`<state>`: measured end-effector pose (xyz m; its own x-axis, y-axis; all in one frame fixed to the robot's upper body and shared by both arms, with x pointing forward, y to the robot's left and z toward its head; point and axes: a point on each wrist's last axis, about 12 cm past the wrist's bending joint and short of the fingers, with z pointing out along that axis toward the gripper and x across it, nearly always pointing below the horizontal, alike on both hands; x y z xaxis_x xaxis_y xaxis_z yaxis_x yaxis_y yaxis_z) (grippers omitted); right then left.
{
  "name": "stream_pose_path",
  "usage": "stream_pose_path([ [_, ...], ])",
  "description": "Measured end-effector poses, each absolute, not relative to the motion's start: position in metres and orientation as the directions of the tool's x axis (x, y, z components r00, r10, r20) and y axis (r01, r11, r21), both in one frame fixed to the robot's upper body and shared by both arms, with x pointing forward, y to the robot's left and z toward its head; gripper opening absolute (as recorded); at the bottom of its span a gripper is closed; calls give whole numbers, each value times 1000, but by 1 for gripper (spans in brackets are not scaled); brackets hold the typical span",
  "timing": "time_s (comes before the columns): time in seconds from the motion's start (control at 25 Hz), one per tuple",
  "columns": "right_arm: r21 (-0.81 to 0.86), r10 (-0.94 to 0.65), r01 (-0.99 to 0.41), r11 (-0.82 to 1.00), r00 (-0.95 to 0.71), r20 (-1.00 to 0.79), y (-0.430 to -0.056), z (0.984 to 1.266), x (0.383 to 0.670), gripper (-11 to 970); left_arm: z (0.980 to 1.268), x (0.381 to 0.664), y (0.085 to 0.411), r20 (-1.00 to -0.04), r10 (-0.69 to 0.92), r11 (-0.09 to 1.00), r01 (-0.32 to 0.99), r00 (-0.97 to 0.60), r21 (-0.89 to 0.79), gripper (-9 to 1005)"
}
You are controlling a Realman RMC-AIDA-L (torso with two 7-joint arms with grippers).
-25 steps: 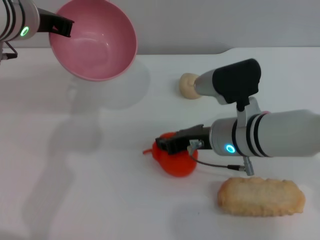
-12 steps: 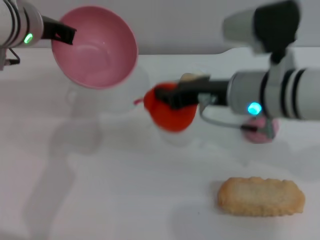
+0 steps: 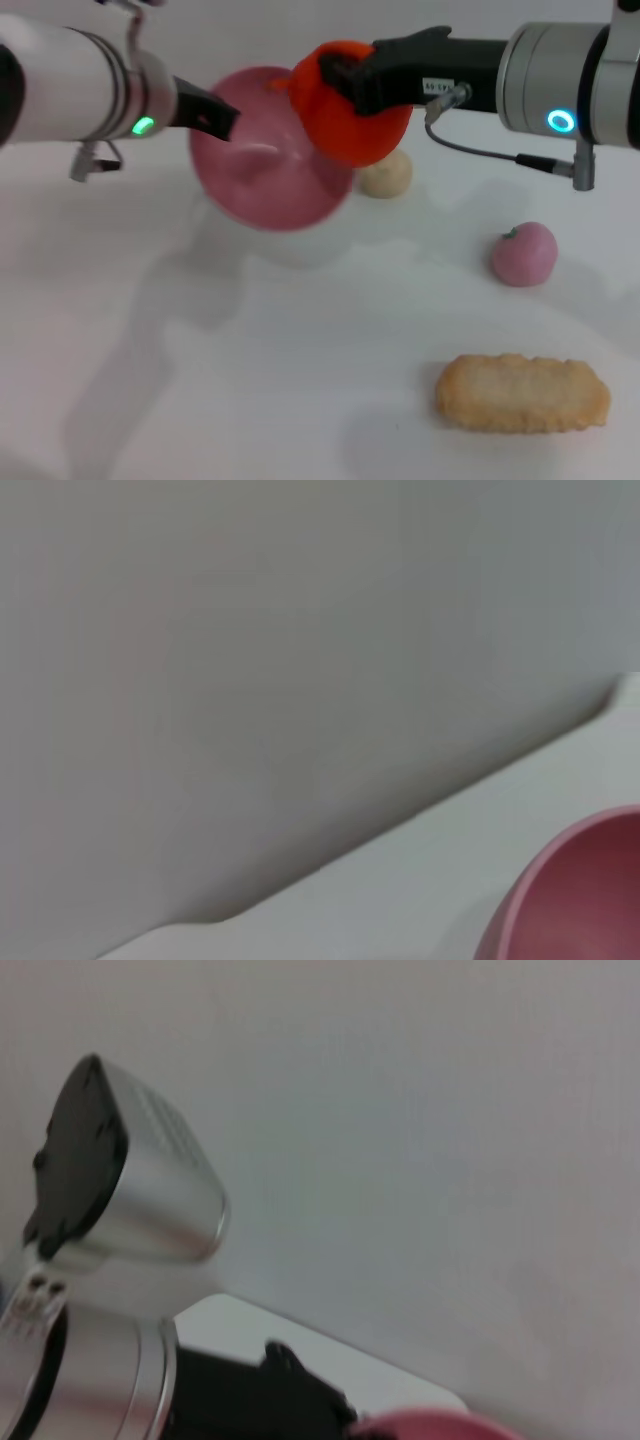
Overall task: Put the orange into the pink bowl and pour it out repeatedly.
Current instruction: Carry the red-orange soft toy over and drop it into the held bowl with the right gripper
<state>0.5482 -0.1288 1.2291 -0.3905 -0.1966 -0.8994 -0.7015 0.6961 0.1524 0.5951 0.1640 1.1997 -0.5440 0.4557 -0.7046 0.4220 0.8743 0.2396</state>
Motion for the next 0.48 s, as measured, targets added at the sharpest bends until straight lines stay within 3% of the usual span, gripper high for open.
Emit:
stream_pose_path([
  [0.28, 165, -190, -688, 707, -410, -892, -131, 1224, 555, 60, 1205, 582, 139, -709, 498, 833, 501, -499, 232, 46],
  [0.48, 161, -195, -690, 706, -407, -893, -129, 1224, 554, 53, 1206, 583, 138, -711, 499, 832, 503, -495, 234, 46],
])
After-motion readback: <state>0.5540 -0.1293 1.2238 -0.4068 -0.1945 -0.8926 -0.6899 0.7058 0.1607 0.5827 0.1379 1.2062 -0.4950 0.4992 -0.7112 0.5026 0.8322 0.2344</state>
